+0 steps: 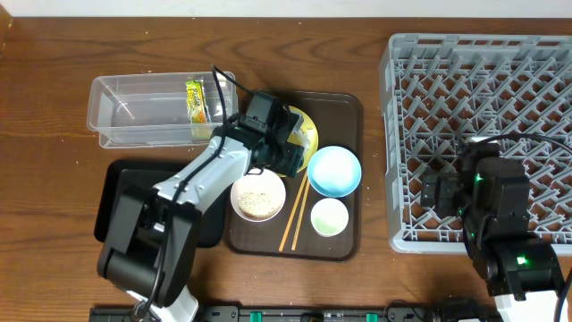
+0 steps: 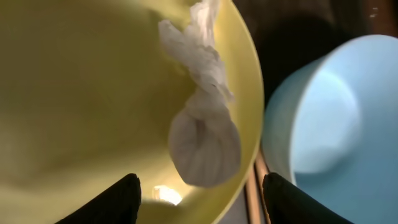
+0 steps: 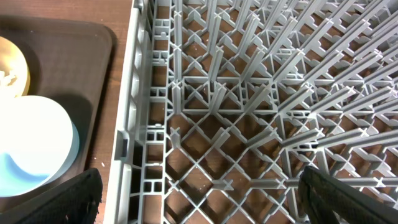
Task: Sort waste into correct bins and load items into the dishwasher rack
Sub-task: 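Reach the left gripper back and grasp the white tissue, then carry the tissue to the clear bin and drop it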
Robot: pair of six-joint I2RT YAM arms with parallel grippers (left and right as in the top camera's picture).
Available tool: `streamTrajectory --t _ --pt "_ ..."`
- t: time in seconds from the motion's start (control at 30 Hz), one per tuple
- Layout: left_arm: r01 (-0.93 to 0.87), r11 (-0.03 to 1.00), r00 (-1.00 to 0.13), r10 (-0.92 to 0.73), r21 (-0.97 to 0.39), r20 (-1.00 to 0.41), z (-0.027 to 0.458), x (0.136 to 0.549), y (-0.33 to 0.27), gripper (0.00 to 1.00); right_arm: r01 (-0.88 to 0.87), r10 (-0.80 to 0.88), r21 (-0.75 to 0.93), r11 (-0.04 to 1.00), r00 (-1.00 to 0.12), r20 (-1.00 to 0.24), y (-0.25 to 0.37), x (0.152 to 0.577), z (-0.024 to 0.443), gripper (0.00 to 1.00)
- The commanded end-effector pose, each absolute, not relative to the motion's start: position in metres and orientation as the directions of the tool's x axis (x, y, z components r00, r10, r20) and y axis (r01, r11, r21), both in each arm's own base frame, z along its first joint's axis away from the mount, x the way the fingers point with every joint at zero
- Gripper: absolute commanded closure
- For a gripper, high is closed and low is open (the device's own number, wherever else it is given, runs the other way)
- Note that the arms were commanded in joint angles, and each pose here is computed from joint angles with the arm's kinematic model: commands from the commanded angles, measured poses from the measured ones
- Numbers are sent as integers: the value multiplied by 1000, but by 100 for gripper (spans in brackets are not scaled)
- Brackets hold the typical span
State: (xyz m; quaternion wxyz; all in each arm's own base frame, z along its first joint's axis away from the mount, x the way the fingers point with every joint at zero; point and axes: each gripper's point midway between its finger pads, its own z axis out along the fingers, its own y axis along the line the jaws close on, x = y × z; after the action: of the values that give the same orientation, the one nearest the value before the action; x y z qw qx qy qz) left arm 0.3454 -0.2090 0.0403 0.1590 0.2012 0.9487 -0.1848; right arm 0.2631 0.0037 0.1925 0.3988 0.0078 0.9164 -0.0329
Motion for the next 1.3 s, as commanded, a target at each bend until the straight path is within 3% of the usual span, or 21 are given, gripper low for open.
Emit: streamTrajectory --t 0.0,0.2,0.33,0.63,0.87,1.03,1.27 --pt "435 858 -874 329 -273 -359 30 345 -208 34 47 -9 -53 997 -665 -747 1 266 203 1" --pt "435 858 -880 340 -274 -332 15 343 -210 36 47 -9 -53 997 -665 -747 1 266 203 1" --pt "436 857 -878 338 -273 -338 11 346 -211 44 47 -9 -54 997 -665 -747 1 266 203 1" --pt "446 853 -864 332 -272 -378 15 354 -215 66 47 -9 -54 997 -665 -747 1 266 203 1" --pt "446 853 -865 332 -272 -377 15 354 -215 92 47 -9 -54 997 -665 -747 1 266 203 1" --pt "448 854 -856 324 -264 -404 28 357 -214 94 47 -9 -54 997 -665 -747 1 266 203 1" --pt "401 898 -801 247 -181 -545 91 381 -183 94 47 -9 -54 997 -665 -747 1 266 203 1"
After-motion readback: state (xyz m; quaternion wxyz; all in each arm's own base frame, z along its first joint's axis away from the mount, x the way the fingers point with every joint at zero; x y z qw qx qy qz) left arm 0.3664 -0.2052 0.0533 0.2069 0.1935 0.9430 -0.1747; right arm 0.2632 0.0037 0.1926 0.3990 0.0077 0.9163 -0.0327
